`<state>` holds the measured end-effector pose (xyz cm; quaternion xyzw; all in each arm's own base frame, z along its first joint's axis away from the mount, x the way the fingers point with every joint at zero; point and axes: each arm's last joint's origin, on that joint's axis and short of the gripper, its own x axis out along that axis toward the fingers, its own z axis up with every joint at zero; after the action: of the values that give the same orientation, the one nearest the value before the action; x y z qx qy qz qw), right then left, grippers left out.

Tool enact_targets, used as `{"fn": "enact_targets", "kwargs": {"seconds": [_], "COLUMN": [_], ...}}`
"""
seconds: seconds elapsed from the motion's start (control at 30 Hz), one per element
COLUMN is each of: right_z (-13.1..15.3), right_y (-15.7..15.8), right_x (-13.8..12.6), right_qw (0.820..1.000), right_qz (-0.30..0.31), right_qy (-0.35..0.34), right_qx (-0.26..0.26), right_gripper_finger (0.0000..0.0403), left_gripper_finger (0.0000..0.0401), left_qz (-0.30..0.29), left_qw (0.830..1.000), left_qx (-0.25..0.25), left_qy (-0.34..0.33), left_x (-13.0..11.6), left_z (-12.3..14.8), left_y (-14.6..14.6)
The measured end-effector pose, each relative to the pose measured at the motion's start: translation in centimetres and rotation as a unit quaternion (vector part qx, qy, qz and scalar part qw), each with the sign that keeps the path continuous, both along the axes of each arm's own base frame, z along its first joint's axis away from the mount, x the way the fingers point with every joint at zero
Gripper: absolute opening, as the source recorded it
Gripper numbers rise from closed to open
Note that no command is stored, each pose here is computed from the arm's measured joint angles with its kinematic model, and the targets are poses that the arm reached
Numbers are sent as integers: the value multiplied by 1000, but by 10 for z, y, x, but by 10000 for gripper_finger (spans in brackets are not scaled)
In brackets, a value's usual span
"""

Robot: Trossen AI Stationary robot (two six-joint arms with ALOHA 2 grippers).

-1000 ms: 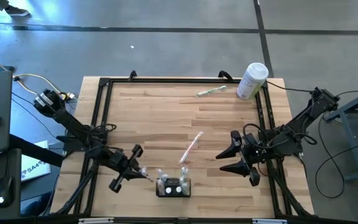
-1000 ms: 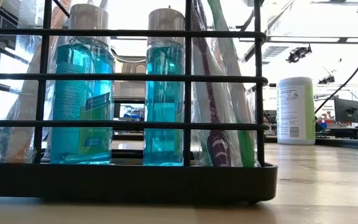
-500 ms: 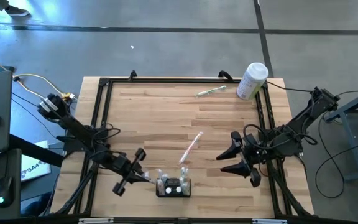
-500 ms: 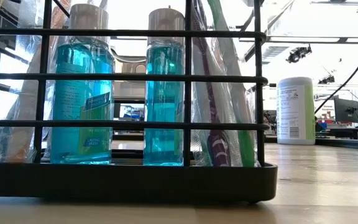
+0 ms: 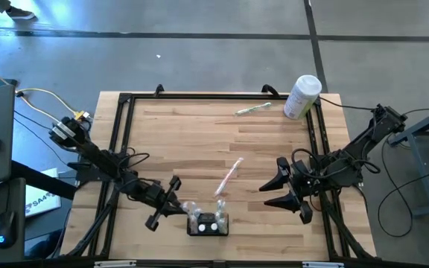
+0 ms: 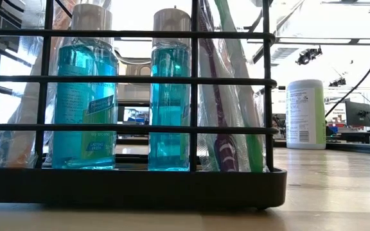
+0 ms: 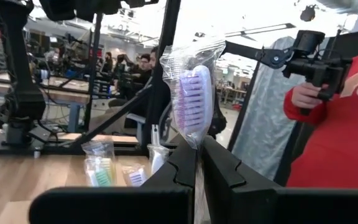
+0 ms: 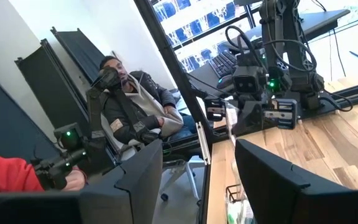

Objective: Pick & Place toothbrushing station
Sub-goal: Put the purple toothbrush into the black wire organizer

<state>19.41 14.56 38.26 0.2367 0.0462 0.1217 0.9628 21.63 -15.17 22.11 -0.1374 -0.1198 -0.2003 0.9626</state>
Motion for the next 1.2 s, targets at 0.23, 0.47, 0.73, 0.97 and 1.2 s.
{"fn": "enact_targets", "kwargs": {"seconds": [0.23,0.47,0.73,0.97,1.2], "right_z": [0,0,0,-1,-1], "right_y": [0,1,1,1,1], "right_x": [0,0,0,0,0], "right_qw": [1000,1000,1000,1000,1000], "right_qz": [0,9,11,13,13], "right_qy": [0,0,1,2,3], "right_qx": [2,1,-3,-4,-4], "right_gripper_finger": [195,195,195,195,195], "left_gripper_finger": [3,3,3,3,3], "left_qz": [-8,-8,-10,-9,-7], "left_qw": [1000,1000,1000,1000,1000], "left_qx": [-1,-1,-4,1,6], "left_qy": [11,13,22,24,23], "left_x": [0,0,1,1,3], "left_z": [-3,-3,-4,-5,-10], "left_y": [-1,-2,-2,-2,-3]}}
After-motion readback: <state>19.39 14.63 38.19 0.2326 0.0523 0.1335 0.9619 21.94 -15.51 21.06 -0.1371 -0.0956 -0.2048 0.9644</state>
